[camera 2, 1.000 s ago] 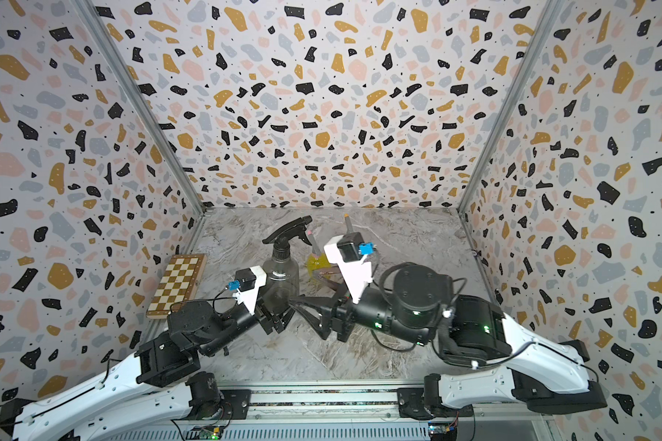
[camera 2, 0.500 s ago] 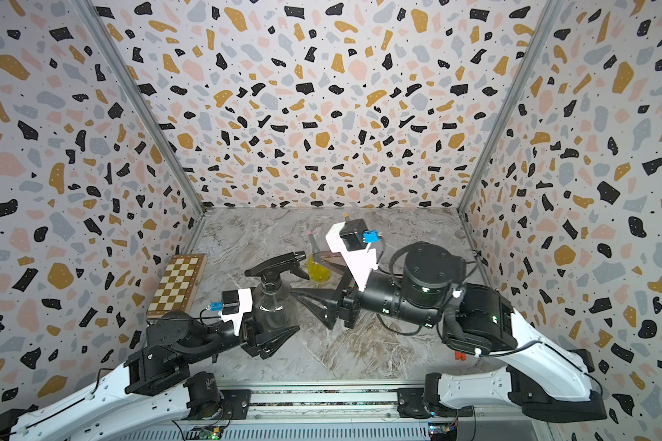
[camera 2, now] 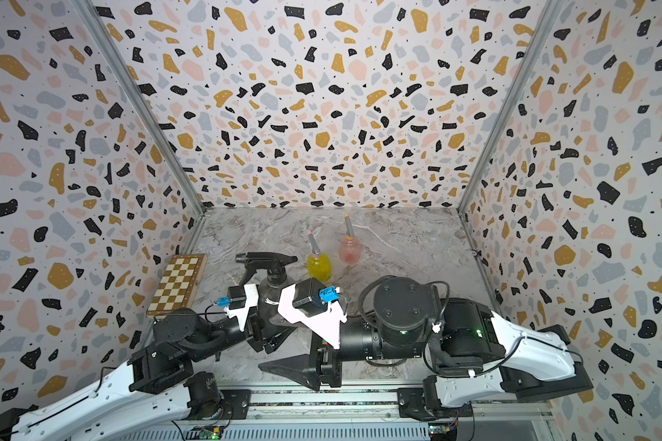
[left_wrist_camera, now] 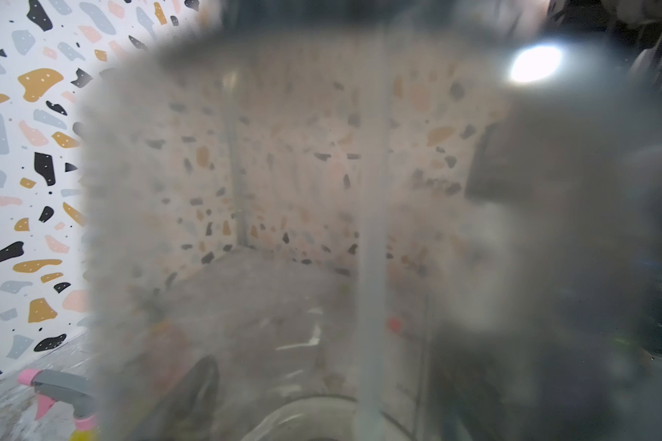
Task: Attach spray nozzles to spray bottles
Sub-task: Screw the spray nozzle on the spray bottle.
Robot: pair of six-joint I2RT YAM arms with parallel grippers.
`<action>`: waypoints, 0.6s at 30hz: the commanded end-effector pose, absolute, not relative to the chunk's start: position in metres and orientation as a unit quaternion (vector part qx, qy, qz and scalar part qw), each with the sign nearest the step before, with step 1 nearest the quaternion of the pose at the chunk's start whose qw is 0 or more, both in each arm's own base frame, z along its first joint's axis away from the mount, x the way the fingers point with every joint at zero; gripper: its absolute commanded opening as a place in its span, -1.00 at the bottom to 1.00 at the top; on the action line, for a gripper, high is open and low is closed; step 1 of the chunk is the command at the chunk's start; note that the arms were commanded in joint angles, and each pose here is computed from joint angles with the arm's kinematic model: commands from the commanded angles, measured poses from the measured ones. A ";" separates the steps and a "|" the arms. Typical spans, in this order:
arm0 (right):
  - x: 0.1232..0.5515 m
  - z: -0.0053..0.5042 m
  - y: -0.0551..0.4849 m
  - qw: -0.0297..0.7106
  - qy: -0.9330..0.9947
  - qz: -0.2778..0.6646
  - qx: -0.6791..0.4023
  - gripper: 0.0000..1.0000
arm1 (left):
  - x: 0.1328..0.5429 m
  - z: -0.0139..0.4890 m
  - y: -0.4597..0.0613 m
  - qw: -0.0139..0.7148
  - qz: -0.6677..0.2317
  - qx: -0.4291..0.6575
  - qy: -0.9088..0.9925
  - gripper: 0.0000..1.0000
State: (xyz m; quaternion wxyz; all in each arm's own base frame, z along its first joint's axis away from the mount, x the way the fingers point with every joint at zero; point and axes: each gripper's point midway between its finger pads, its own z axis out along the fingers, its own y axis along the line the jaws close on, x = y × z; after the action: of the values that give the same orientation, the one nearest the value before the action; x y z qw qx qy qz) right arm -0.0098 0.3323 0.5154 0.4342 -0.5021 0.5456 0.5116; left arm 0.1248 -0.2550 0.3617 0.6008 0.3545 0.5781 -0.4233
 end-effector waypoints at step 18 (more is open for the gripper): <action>0.059 0.509 0.308 0.447 0.534 0.532 -0.482 0.44 | 0.086 0.394 -0.259 0.579 -0.501 0.403 0.501 -1.00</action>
State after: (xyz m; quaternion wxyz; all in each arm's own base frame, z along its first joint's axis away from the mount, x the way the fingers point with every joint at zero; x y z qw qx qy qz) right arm 0.0786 0.3083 0.4908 0.4583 -0.4557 0.5862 0.4885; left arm 0.0957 -0.2661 0.3605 0.5556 0.4079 0.5451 -0.4772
